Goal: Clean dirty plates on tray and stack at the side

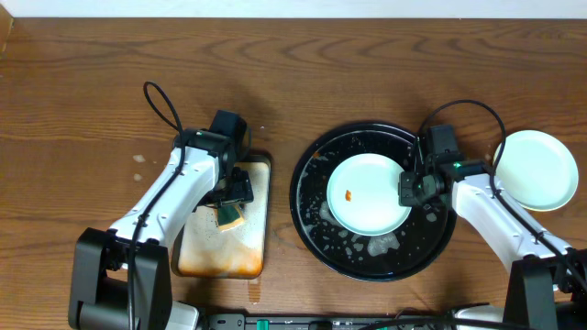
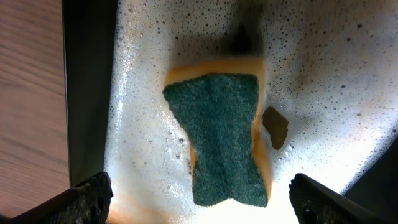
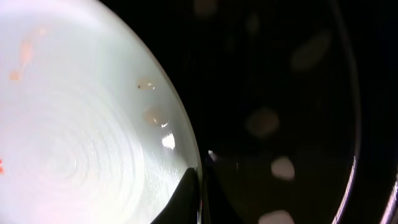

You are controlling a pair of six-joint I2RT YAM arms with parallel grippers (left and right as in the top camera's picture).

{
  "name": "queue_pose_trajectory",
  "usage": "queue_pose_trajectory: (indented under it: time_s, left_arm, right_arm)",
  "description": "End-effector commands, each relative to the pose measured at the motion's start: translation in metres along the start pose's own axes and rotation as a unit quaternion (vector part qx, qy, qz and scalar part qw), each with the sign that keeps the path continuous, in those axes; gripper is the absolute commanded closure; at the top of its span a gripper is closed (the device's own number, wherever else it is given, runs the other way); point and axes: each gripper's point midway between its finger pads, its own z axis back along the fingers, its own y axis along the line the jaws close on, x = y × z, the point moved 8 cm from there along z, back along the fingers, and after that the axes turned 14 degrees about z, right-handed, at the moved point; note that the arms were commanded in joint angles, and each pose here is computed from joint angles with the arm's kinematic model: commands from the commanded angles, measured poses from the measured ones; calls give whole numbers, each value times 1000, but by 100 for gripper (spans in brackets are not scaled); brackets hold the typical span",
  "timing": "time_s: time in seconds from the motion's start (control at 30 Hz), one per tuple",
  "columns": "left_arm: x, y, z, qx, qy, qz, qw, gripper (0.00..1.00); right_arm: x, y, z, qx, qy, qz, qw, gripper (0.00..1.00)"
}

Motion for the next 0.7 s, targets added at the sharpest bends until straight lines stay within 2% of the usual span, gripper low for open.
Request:
queue_pose_trajectory:
  time_s: [0.0, 0.4, 0.67]
  left_arm:
    - [0, 2, 0, 3, -3, -1, 1000, 8]
    - [6, -3, 1, -13, -21, 3, 1000, 8]
    - [-7, -16, 2, -87, 48, -4, 995, 8]
  right_arm:
    - [-2, 1, -7, -4, -10, -4, 1000, 99]
    - [-21, 0, -30, -4, -27, -20, 999, 99]
    - [-23, -1, -32, -4, -26, -20, 999, 99]
